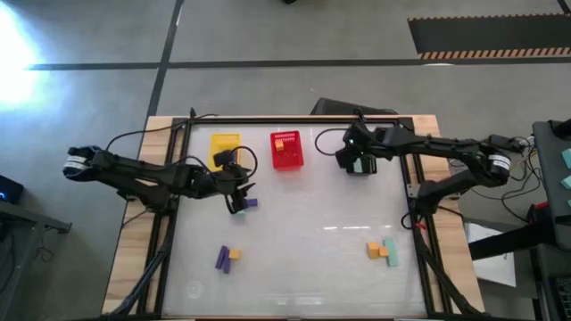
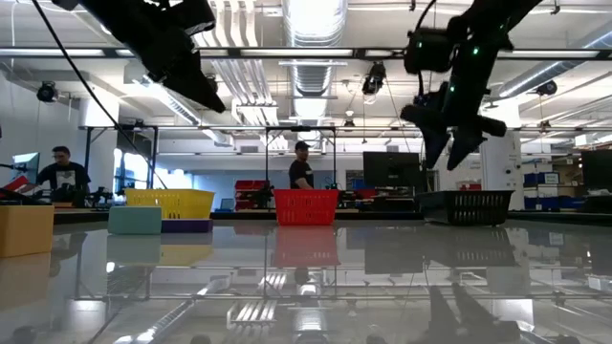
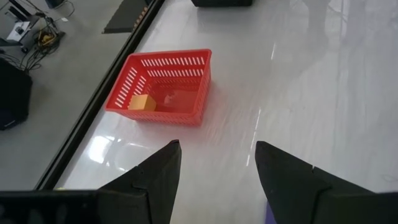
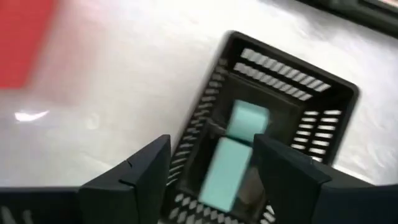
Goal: Sort & place blocks by color
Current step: Put the purple block into the yellow bin
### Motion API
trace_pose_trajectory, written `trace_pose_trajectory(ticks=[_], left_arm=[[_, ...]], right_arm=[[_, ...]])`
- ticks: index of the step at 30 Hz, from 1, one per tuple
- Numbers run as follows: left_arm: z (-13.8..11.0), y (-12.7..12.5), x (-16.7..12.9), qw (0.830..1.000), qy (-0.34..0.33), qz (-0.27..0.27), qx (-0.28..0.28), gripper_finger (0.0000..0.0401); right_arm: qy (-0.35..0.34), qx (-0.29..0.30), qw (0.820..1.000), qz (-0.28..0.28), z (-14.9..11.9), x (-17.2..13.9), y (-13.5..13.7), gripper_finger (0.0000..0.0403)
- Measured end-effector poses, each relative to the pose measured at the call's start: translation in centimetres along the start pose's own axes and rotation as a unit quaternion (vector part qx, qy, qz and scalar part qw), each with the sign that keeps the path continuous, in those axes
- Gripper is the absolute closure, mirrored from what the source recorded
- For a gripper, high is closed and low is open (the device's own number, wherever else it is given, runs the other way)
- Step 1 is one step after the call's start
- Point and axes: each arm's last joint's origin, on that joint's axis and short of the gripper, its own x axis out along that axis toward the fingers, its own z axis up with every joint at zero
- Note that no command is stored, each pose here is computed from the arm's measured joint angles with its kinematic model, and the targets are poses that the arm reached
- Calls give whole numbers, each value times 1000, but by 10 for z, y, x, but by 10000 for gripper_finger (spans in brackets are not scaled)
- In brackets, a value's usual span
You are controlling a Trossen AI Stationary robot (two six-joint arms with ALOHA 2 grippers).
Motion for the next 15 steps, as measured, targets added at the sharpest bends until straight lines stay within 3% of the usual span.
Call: trace_pose_trajectory(ticks=[8, 15], left_arm=[[-4, -7, 12, 1000, 26, -1, 2, 210], [-11, -18, 26, 997, 64, -48, 1, 210]], right_arm=[[-84, -54, 995, 30, -31, -33, 37, 208], [-155, -112, 978, 78, -60, -54, 70, 222]])
